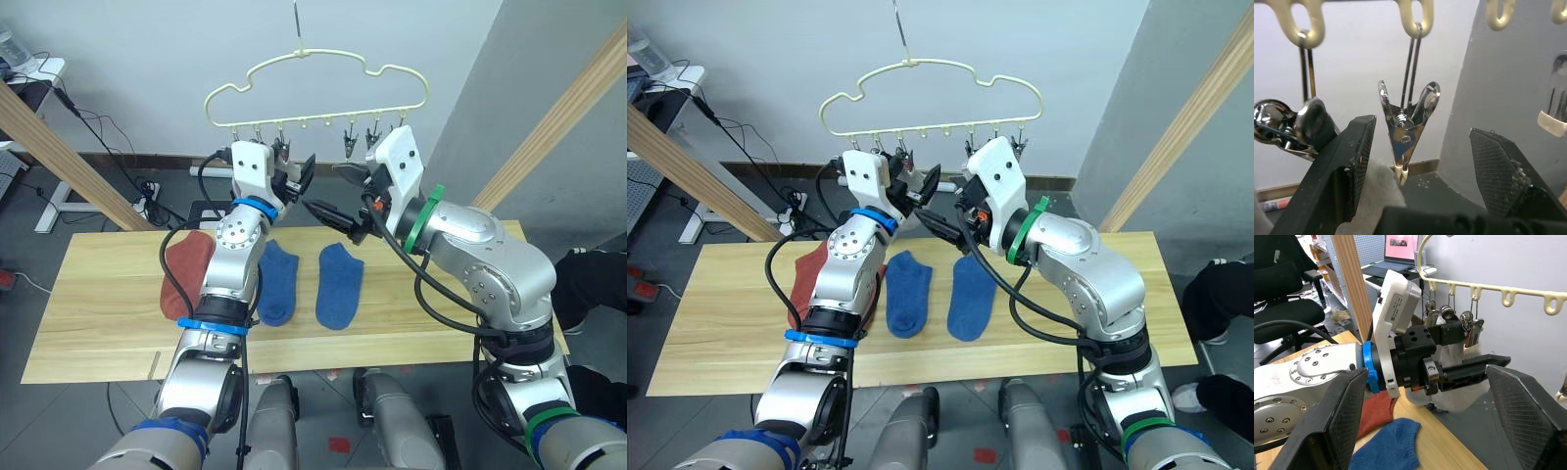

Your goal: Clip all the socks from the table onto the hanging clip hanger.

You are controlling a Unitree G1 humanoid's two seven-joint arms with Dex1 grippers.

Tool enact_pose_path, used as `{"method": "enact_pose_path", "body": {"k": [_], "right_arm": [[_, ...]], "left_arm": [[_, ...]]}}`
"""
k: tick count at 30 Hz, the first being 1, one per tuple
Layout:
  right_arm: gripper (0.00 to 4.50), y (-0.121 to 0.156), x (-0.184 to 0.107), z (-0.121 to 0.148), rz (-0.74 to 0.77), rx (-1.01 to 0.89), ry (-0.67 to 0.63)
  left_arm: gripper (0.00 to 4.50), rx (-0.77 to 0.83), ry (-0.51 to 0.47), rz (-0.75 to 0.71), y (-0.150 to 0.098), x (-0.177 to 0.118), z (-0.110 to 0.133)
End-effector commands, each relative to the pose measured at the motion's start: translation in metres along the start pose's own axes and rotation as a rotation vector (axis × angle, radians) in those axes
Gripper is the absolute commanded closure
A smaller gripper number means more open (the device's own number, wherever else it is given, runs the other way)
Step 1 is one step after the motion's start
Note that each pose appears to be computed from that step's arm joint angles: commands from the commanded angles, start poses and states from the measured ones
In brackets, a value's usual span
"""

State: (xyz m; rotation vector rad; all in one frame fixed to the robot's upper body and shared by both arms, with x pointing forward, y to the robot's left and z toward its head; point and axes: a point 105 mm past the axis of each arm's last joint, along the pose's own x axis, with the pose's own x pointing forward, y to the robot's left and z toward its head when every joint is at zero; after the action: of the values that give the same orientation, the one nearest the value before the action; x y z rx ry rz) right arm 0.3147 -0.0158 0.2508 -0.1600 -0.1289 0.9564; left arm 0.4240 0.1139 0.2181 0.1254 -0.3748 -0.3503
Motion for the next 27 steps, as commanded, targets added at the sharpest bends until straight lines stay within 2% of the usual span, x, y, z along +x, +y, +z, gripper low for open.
{"method": "enact_pose_path", "body": {"k": [1, 5, 8, 15, 27], "right_arm": [[0.49, 0.0011, -0.0033, 0.0178, -0.003, -0.037, -0.062], [0.49, 0.0008, -0.0032, 0.0176, -0.005, -0.038, -0.061], [0.49, 0.001, -0.0034, 0.0171, -0.004, -0.038, -0.06], [0.49, 0.0003, -0.0044, 0.0165, -0.003, -0.042, -0.055], [0.49, 0.0008, -0.0044, 0.015, 0.0, -0.042, -0.051]], "left_arm": [[1.14, 0.036, -0.088, 0.019, 0.0058, 0.0039, 0.0233], [1.14, 0.046, -0.108, 0.042, 0.0105, 0.0045, 0.0278], [1.73, 0.053, -0.113, 0.048, 0.0112, 0.0044, 0.0287], [3.63, 0.048, -0.114, 0.059, 0.0076, 0.002, 0.0272], [3.63, 0.051, -0.108, 0.072, 0.0087, 0.0022, 0.0266]]}}
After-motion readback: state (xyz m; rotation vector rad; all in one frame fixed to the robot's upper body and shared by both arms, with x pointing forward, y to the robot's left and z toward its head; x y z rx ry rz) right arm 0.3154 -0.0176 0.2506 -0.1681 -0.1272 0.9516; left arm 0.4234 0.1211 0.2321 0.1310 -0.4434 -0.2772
